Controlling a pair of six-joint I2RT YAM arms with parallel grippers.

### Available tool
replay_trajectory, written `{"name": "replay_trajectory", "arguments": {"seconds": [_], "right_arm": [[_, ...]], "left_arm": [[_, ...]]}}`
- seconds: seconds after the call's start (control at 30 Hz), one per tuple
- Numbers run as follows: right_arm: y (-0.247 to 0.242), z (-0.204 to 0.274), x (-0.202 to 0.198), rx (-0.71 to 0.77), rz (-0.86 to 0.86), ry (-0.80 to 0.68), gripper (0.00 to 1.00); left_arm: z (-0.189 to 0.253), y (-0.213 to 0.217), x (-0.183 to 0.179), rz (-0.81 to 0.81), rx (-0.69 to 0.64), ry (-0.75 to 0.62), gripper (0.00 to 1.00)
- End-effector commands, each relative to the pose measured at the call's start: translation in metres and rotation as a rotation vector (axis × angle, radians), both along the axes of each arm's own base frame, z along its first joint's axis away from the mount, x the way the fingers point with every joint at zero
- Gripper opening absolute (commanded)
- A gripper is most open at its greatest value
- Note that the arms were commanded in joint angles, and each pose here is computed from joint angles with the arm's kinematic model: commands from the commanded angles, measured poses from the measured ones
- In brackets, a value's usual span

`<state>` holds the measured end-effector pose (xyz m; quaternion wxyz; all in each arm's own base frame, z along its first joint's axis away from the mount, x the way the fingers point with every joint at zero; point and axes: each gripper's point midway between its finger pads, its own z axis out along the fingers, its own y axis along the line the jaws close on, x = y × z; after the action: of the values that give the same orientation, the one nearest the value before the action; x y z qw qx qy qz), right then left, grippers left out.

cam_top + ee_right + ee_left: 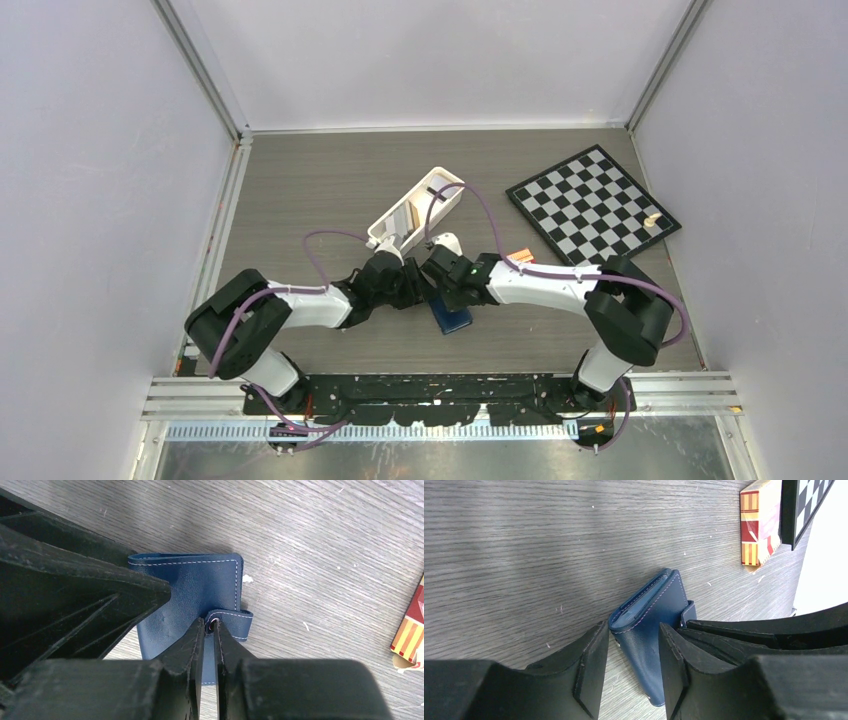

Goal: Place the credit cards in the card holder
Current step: Close the card holder at the center of the board.

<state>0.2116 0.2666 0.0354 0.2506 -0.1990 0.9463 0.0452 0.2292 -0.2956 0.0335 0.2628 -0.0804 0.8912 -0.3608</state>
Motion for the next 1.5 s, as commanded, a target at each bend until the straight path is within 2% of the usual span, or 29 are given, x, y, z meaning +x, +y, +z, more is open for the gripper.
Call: {"name": "replay_trajectory", "arguments": {"seconds": [0.0, 0.33, 0.53, 0.77, 1.17, 1.47], "right_arm": [[0.003, 0.017, 0.006, 0.035, -0.037, -0.035, 0.12], [0.001, 0.025, 0.005, 0.095, -0.051, -0.015, 0.01], [0.004, 0.025, -0.001, 0.125, -0.012, 0.012, 0.01], [0.002, 0.012, -0.005, 0.074, 0.006, 0.050, 0.01], [0.003, 0.005, -0.009, 0.031, 0.029, 0.061, 0.01], [0.007, 0.003, -0.013, 0.009, 0.057, 0.056, 0.01]], "left_arm": [[-0.021, 0.010, -0.006, -0.003, 0.078, 0.043, 0.42], [-0.028, 0.016, -0.006, -0.013, 0.144, 0.047, 0.36], [-0.031, 0.019, -0.003, 0.002, 0.168, 0.039, 0.35], [-0.031, 0.017, -0.003, -0.006, 0.169, 0.043, 0.31], [-0.033, 0.014, -0.003, -0.011, 0.174, 0.046, 0.21], [-0.035, 0.015, -0.003, -0.008, 0.188, 0.049, 0.09]]}}
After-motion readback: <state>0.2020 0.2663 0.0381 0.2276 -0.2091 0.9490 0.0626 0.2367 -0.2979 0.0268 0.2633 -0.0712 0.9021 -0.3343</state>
